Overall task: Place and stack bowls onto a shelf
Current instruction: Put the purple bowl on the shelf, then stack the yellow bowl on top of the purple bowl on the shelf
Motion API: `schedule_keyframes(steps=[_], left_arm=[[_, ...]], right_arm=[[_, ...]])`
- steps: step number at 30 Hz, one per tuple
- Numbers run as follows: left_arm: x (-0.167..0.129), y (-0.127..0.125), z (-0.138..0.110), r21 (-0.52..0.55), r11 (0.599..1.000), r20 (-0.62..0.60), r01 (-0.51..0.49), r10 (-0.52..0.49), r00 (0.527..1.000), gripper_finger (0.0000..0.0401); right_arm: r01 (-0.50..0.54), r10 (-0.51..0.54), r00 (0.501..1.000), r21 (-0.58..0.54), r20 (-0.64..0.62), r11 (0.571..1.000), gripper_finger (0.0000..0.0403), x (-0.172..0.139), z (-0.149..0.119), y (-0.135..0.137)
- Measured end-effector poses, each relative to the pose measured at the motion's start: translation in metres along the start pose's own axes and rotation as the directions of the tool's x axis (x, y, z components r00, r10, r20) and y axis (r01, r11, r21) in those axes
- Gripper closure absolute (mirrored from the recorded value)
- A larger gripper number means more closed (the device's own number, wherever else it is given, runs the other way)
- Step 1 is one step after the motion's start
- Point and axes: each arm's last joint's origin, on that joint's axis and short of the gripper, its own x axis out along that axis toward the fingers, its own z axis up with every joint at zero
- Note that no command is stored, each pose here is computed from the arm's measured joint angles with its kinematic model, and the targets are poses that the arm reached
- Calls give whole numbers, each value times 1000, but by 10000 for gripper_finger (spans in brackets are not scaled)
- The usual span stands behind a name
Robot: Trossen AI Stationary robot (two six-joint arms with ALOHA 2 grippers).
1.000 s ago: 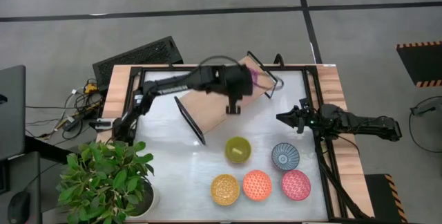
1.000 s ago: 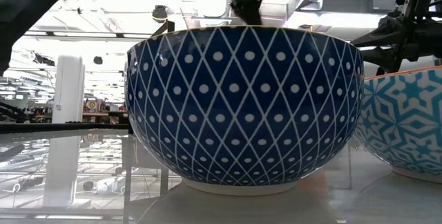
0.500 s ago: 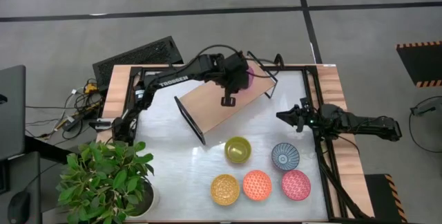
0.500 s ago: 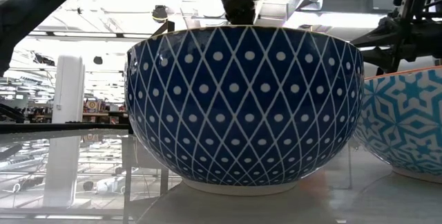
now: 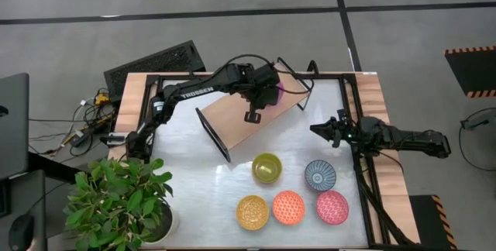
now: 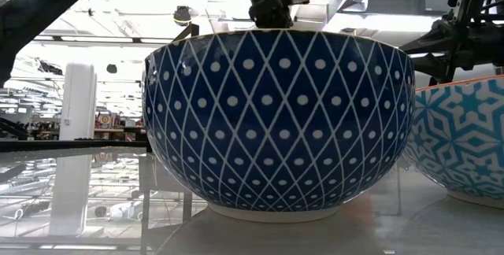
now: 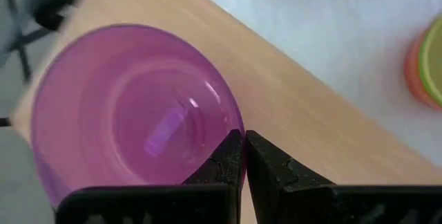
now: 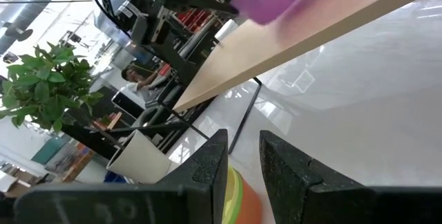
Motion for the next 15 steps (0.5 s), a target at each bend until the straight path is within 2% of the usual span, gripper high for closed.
schedule_keyframes(steps=[6, 9, 15], left_arm=[[3, -6, 4, 64, 997, -21, -33, 34, 999, 382], [3, -7, 6, 77, 994, -22, -72, 74, 997, 352], [2, -12, 10, 61, 994, -29, -87, 89, 996, 282]], right_arm=[[0, 0, 1000, 0, 0, 1000, 290, 0, 0, 0], [0, 0, 1000, 0, 0, 1000, 290, 0, 0, 0], [0, 0, 1000, 0, 0, 1000, 290, 0, 0, 0]])
